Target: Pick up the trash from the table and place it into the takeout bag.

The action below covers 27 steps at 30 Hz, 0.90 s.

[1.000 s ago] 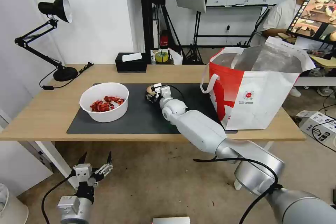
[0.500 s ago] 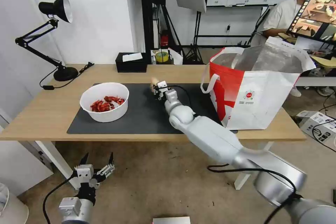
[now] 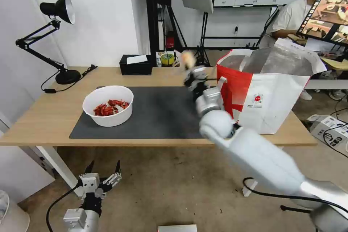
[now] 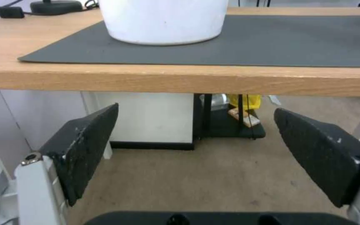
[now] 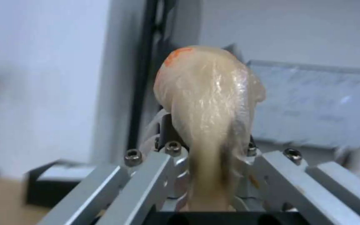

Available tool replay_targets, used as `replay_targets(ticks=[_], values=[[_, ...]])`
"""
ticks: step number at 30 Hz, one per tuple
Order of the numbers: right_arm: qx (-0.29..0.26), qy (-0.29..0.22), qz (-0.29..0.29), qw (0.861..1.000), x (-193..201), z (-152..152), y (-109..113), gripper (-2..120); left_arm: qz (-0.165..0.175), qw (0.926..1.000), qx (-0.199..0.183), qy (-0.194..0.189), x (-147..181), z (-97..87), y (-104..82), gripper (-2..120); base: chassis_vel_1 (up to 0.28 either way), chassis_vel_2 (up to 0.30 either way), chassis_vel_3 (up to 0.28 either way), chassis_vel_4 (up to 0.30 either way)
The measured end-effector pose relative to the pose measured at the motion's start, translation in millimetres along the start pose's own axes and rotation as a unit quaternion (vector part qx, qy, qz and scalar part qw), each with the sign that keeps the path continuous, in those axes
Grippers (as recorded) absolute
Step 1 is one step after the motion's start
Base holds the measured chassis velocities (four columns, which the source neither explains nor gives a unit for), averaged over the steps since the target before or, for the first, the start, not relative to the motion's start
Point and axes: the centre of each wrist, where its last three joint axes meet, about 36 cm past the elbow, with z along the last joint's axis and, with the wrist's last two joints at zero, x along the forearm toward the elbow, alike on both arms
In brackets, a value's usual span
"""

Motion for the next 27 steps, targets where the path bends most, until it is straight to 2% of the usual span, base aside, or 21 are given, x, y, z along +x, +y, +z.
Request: replay_targets(ticks=[1, 2, 4, 5, 8, 9, 11, 14, 18, 22, 24, 27], values=[[0.01, -0.012, 0.024, 1.0, 2.0, -7.1, -10.2, 7, 0.001, 1.0, -0.001, 0.0, 0.3, 0.2, -0.4, 100, 0.0, 0.0, 0.0, 0.0], [0.01, -0.012, 0.024, 1.0, 2.0, -7.1, -10.2, 7, 0.001, 1.0, -0.001, 0.0, 0.3, 0.2, -0.4, 100, 0.0, 0.0, 0.0, 0.0], [0.03, -0.023, 0.073, 0.997, 4.0, -14.4, -30.1, 7, 0.003, 1.0, -0.004, 0.0, 1.3, 0.2, -1.7, 100, 0.0, 0.0, 0.0, 0.0], [0.03, -0.023, 0.073, 0.997, 4.0, -14.4, -30.1, 7, 0.003, 1.0, -0.004, 0.0, 1.3, 0.2, -1.7, 100, 0.0, 0.0, 0.0, 0.0], [0.05, -0.017, 0.136, 0.989, 2.7, -18.2, -61.6, 7, 0.008, 0.9999, -0.005, -0.005, 3.6, -5.0, -4.3, 100, 0.0, 0.0, 0.0, 0.0], [0.05, -0.017, 0.136, 0.989, 2.7, -18.2, -61.6, 7, 0.008, 0.9999, -0.005, -0.005, 3.6, -5.0, -4.3, 100, 0.0, 0.0, 0.0, 0.0], [0.053, -0.001, 0.164, 0.985, 2.0, -20.3, -78.9, 7, 0.012, 0.9999, -0.006, -0.005, 3.5, -4.7, -4.8, 100, 0.0, 0.0, 0.0, 0.0], [0.052, 0.006, 0.18, 0.982, 0.7, -21.0, -90.4, 7, 0.014, 0.9999, -0.006, -0.002, 3.0, -2.7, -5.6, 100, 0.0, 0.0, 0.0, 0.0], [0.051, 0.026, 0.186, 0.981, 0.5, -16.2, -99.6, 7, 0.017, 0.9998, -0.005, 0.0, 3.0, -1.5, -6.8, 100, 0.0, 0.0, 0.0, 0.0], [0.053, 0.034, 0.181, 0.981, 0.7, -12.4, -99.4, 8, 0.017, 0.9998, -0.006, 0.0, 2.7, -1.4, -6.0, 100, 0.0, 0.0, 0.0, 0.0], [0.055, 0.043, 0.179, 0.981, 0.5, -9.7, -98.4, 18, 0.017, 0.9998, -0.007, -0.001, 1.4, -2.0, -4.1, 100, 0.0, 0.0, 0.0, 0.0], [0.056, 0.049, 0.178, 0.981, 0.3, -8.6, -98.5, 26, 0.016, 0.9998, -0.007, -0.001, 0.4, -1.9, -3.5, 100, 0.0, 0.0, 0.0, 0.0]])
